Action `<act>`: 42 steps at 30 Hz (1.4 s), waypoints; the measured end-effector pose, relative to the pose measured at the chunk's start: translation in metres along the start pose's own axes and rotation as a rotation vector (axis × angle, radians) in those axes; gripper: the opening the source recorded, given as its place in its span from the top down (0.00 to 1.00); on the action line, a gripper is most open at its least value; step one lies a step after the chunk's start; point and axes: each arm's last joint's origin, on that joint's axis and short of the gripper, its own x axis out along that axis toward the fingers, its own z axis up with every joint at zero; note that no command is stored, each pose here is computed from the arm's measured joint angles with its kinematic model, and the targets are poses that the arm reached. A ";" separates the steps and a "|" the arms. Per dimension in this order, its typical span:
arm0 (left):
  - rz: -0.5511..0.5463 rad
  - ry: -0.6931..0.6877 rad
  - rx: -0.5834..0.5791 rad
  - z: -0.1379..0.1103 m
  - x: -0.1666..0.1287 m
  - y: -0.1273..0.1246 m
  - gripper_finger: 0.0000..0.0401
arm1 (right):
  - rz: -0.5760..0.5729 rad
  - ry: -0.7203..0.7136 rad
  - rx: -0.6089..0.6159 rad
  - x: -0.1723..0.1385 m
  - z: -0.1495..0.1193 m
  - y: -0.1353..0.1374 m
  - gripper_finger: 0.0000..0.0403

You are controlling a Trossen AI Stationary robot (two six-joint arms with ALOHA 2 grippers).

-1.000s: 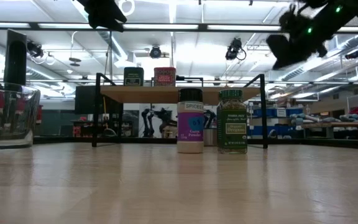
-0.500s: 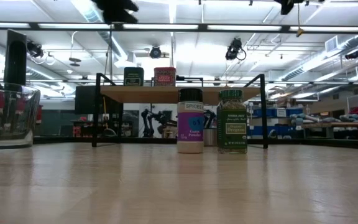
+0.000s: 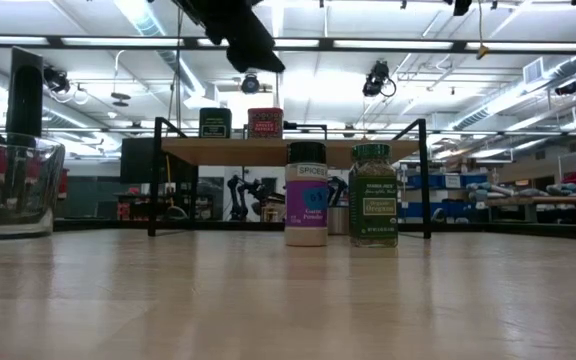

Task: Shelf spices
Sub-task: Put the black seasoning bottle on the shelf

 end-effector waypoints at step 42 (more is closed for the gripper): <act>0.022 0.248 -0.066 -0.034 0.120 -0.009 0.02 | -0.008 0.006 0.000 0.001 -0.001 0.000 0.52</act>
